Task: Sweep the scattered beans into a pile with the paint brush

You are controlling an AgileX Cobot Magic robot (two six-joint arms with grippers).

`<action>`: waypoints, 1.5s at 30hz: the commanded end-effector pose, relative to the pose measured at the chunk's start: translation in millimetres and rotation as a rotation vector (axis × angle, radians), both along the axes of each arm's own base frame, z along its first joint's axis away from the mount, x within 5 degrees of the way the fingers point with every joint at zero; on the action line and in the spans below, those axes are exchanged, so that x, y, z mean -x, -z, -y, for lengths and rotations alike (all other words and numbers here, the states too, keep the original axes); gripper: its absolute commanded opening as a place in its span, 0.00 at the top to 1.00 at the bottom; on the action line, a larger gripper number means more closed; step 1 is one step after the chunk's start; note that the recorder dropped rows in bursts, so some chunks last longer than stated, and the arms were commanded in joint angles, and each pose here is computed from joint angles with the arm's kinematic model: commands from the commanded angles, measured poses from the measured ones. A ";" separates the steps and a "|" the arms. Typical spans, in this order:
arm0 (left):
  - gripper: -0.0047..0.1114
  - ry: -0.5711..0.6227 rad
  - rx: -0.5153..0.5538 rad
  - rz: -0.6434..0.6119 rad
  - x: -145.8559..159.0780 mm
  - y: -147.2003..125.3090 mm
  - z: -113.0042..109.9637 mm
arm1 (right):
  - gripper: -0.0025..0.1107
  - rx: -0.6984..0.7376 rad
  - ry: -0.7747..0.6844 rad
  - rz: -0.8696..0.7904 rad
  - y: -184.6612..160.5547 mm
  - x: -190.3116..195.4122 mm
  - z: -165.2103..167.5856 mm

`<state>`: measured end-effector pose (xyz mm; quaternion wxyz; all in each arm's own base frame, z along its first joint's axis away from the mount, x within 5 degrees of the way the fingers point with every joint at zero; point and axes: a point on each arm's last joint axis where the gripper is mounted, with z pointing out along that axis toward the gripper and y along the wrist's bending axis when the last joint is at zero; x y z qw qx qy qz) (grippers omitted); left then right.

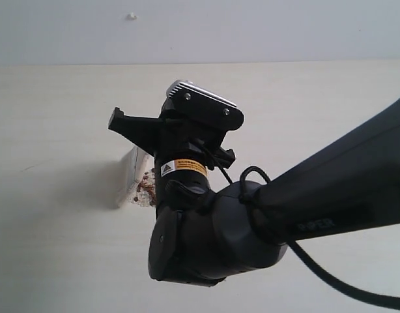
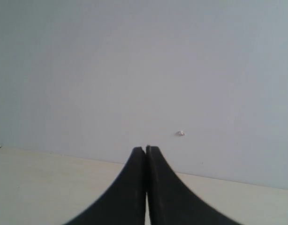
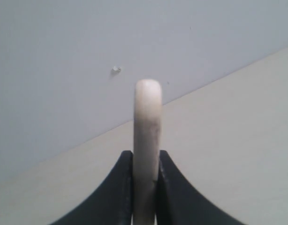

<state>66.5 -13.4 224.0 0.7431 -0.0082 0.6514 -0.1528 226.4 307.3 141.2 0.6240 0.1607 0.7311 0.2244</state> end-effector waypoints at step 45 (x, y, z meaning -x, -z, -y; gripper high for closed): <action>0.96 0.000 0.006 0.006 0.5 0.3 -0.2 | 0.98 0.095 0.011 0.094 -43.7 6.8 -2.0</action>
